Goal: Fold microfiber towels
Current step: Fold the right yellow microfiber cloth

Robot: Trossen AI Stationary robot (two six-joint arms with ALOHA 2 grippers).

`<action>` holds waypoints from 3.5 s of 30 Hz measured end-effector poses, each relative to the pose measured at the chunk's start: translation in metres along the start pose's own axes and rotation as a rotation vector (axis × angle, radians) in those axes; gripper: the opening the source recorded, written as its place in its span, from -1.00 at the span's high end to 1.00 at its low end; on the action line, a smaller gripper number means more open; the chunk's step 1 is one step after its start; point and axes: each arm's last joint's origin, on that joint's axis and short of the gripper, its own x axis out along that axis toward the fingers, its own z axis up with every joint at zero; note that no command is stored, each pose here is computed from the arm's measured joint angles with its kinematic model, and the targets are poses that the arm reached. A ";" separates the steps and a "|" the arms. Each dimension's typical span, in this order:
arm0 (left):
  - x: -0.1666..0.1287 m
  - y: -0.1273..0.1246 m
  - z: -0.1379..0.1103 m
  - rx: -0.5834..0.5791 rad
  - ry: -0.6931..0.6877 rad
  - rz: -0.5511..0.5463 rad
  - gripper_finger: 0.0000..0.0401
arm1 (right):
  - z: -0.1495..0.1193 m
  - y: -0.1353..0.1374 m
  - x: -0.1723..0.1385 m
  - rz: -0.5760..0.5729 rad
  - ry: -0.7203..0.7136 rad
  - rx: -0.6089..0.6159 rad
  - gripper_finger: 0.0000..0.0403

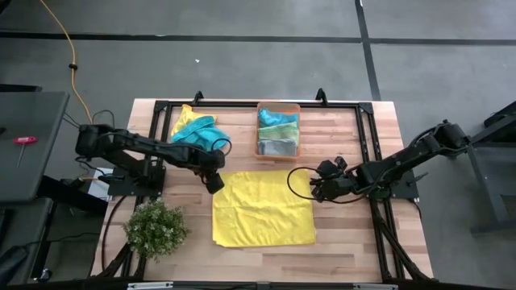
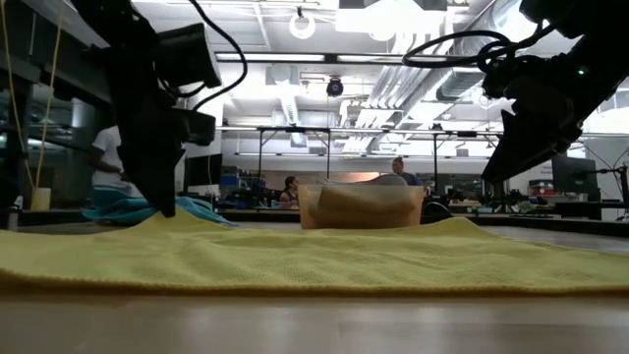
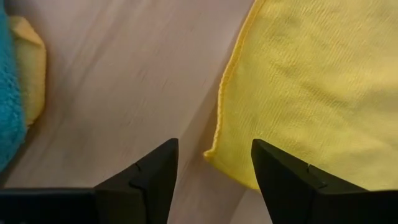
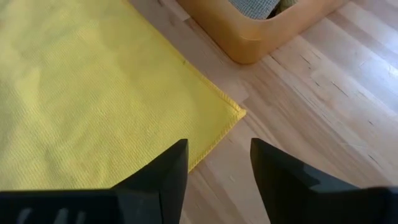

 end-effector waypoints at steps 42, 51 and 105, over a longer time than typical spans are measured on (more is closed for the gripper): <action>-0.001 -0.003 0.005 -0.002 -0.060 -0.021 1.00 | -0.018 -0.046 0.062 0.266 -0.012 0.636 0.17; -0.001 -0.003 0.006 -0.003 -0.071 -0.021 1.00 | -0.020 -0.046 0.072 0.206 -0.052 0.645 0.20; -0.020 -0.007 0.034 0.074 -0.269 0.168 1.00 | -0.006 -0.061 0.036 0.116 -0.232 0.398 1.00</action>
